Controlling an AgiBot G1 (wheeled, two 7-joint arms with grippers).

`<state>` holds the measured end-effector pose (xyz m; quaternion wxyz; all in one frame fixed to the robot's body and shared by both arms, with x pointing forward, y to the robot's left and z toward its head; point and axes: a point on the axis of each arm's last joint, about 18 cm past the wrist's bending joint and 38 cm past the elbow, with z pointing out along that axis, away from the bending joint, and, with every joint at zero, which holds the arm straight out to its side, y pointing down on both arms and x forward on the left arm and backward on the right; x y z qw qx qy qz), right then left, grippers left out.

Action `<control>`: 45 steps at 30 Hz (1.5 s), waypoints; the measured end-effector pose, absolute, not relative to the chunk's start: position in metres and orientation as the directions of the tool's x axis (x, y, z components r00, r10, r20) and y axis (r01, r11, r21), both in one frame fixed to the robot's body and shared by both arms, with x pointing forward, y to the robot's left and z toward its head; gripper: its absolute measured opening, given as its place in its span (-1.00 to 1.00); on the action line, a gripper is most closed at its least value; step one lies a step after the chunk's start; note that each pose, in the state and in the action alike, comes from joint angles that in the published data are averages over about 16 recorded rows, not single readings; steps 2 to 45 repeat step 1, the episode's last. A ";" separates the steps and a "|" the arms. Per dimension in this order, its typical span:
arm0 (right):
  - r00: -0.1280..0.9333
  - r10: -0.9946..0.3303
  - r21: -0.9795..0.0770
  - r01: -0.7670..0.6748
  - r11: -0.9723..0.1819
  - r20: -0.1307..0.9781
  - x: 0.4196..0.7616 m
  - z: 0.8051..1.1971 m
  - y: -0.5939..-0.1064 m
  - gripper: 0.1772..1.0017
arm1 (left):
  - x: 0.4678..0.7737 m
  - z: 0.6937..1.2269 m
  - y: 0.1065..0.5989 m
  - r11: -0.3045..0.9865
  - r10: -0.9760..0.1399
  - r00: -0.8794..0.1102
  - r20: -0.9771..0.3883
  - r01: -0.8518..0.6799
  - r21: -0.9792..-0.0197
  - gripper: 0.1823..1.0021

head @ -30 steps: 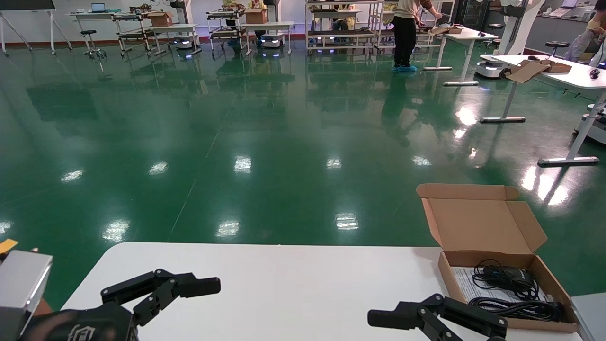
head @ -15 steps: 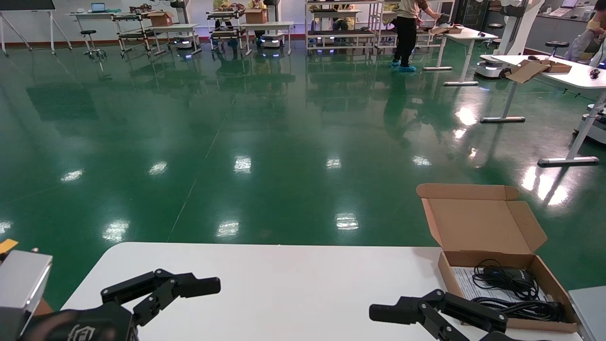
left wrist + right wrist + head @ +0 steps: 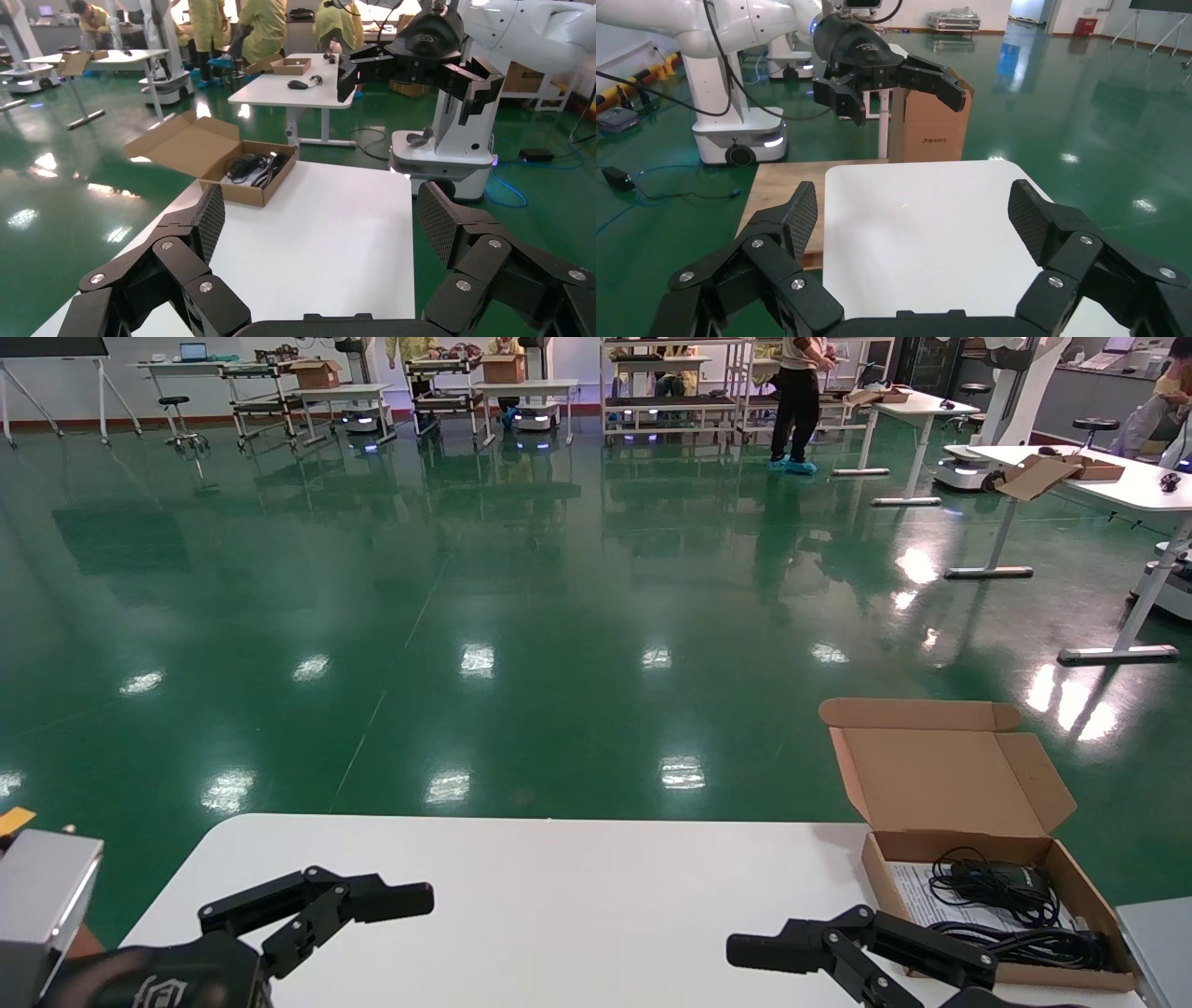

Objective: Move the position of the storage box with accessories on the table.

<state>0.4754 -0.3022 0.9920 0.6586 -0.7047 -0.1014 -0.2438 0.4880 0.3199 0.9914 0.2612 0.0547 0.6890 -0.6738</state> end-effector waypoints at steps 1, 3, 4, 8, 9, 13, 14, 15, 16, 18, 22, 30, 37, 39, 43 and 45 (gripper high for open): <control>0.861 -0.178 -0.879 0.464 -0.112 0.477 0.475 0.992 -0.302 1.00 | 0.488 0.991 0.320 0.086 -0.277 -0.858 -0.434 0.427 -0.900 1.00; 0.861 -0.178 -0.879 0.464 -0.112 0.477 0.475 0.992 -0.302 1.00 | 0.488 0.991 0.320 0.086 -0.277 -0.858 -0.434 0.427 -0.900 1.00; 0.861 -0.178 -0.879 0.464 -0.112 0.477 0.475 0.992 -0.302 1.00 | 0.488 0.991 0.320 0.086 -0.277 -0.858 -0.434 0.427 -0.900 1.00; 0.861 -0.178 -0.879 0.464 -0.112 0.477 0.475 0.992 -0.302 1.00 | 0.488 0.991 0.320 0.086 -0.277 -0.858 -0.434 0.427 -0.900 1.00; 0.861 -0.178 -0.879 0.464 -0.112 0.477 0.475 0.992 -0.302 1.00 | 0.488 0.991 0.320 0.086 -0.277 -0.858 -0.434 0.427 -0.900 1.00; 0.861 -0.178 -0.879 0.464 -0.112 0.477 0.475 0.992 -0.302 1.00 | 0.488 0.991 0.320 0.086 -0.277 -0.858 -0.434 0.427 -0.900 1.00; 0.861 -0.178 -0.879 0.464 -0.112 0.477 0.475 0.992 -0.302 1.00 | 0.488 0.991 0.320 0.086 -0.277 -0.858 -0.434 0.427 -0.900 1.00; 0.861 -0.178 -0.879 0.464 -0.112 0.477 0.475 0.992 -0.302 1.00 | 0.488 0.991 0.320 0.086 -0.277 -0.858 -0.434 0.427 -0.900 1.00; 0.861 -0.178 -0.879 0.464 -0.112 0.477 0.475 0.992 -0.302 1.00 | 0.488 0.991 0.320 0.086 -0.277 -0.858 -0.434 0.427 -0.900 1.00; 0.861 -0.178 -0.879 0.464 -0.112 0.477 0.475 0.992 -0.302 1.00 | 0.488 0.991 0.320 0.086 -0.277 -0.858 -0.434 0.427 -0.900 1.00; 0.861 -0.178 -0.879 0.464 -0.112 0.477 0.475 0.992 -0.302 1.00 | 0.488 0.991 0.320 0.086 -0.277 -0.858 -0.434 0.427 -0.900 1.00; 0.861 -0.178 -0.879 0.464 -0.112 0.477 0.475 0.992 -0.302 1.00 | 0.488 0.991 0.320 0.086 -0.277 -0.858 -0.434 0.427 -0.900 1.00; 0.861 -0.178 -0.879 0.464 -0.112 0.477 0.475 0.992 -0.302 1.00 | 0.488 0.991 0.320 0.086 -0.277 -0.858 -0.434 0.427 -0.900 1.00; 0.861 -0.178 -0.879 0.464 -0.112 0.477 0.475 0.992 -0.302 1.00 | 0.488 0.991 0.320 0.086 -0.277 -0.858 -0.434 0.427 -0.900 1.00; 0.861 -0.178 -0.879 0.464 -0.112 0.477 0.475 0.992 -0.302 1.00 | 0.488 0.991 0.320 0.086 -0.277 -0.858 -0.434 0.427 -0.900 1.00; 0.861 -0.178 -0.879 0.464 -0.112 0.477 0.475 0.992 -0.302 1.00 | 0.488 0.991 0.320 0.086 -0.277 -0.858 -0.434 0.427 -0.900 1.00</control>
